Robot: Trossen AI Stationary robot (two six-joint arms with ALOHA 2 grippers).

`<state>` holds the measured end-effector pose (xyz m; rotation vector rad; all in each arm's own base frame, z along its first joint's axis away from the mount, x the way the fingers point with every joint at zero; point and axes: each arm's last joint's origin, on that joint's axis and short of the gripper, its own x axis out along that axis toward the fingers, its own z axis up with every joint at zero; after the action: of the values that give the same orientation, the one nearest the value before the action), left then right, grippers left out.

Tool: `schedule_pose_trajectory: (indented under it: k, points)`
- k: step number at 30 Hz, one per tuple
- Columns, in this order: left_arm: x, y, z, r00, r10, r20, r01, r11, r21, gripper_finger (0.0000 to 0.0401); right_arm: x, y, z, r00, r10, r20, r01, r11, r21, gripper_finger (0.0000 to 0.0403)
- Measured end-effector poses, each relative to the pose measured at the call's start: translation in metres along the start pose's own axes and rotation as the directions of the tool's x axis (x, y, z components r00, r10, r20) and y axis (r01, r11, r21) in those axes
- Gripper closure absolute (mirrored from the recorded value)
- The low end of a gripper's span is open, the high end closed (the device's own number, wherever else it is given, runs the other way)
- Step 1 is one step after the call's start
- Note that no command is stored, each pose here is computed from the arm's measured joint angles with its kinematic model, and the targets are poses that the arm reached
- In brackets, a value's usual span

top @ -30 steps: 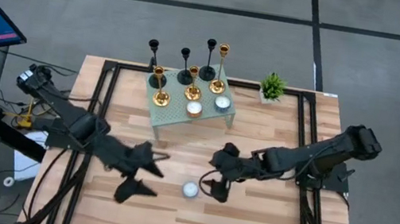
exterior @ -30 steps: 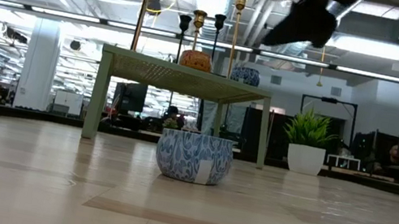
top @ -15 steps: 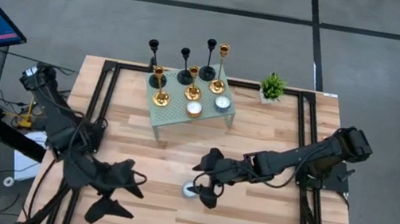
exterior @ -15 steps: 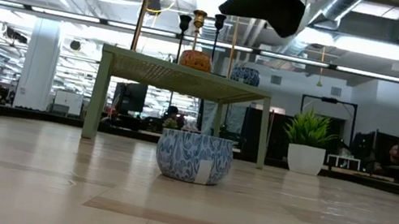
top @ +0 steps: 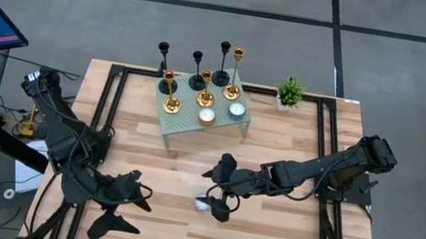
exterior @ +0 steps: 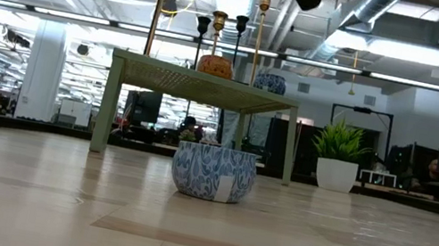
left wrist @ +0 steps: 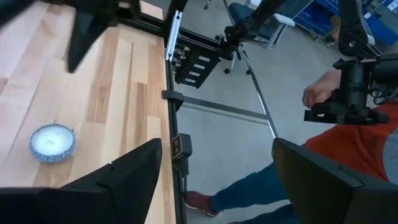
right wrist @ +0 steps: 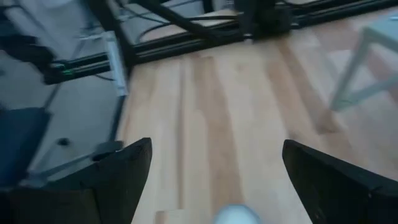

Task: Pick & Place candle stick holders
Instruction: Put the blue scented candle on the shelf

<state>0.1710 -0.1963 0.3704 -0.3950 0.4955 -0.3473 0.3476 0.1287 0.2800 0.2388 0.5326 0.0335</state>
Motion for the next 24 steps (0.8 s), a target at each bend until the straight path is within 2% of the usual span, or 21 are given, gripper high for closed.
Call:
schedule_pose_trajectory:
  k: [7, 12, 15, 21, 24]
  points:
    - [0.000, 0.001, 0.000, 1.000, 0.016, 0.013, -0.016, 1.000, 0.002, 0.0094, 0.001, -0.004, -0.002, 0.993, -0.116, 0.011, 0.116, 0.992, -0.058, 0.0051]
    - [0.000, 0.001, 0.000, 1.000, 0.016, 0.013, -0.016, 1.000, -0.004, 0.0094, 0.014, -0.002, -0.007, 0.993, -0.115, 0.020, 0.117, 0.990, -0.077, 0.0051]
    - [0.000, 0.001, 0.000, 1.000, 0.017, 0.012, -0.017, 1.000, -0.006, 0.0094, 0.027, 0.003, -0.032, 0.986, -0.142, -0.089, 0.130, 0.984, -0.125, 0.0051]
    - [0.000, 0.001, 0.000, 1.000, 0.017, 0.013, -0.017, 1.000, -0.008, 0.0094, 0.057, 0.024, -0.063, 0.988, -0.104, -0.113, 0.092, 0.990, -0.103, 0.0051]
    - [0.000, 0.001, 0.000, 1.000, 0.016, 0.013, -0.016, 1.000, -0.008, 0.0094, 0.070, 0.026, -0.081, 0.983, -0.129, -0.132, 0.113, 0.986, -0.122, 0.0051]
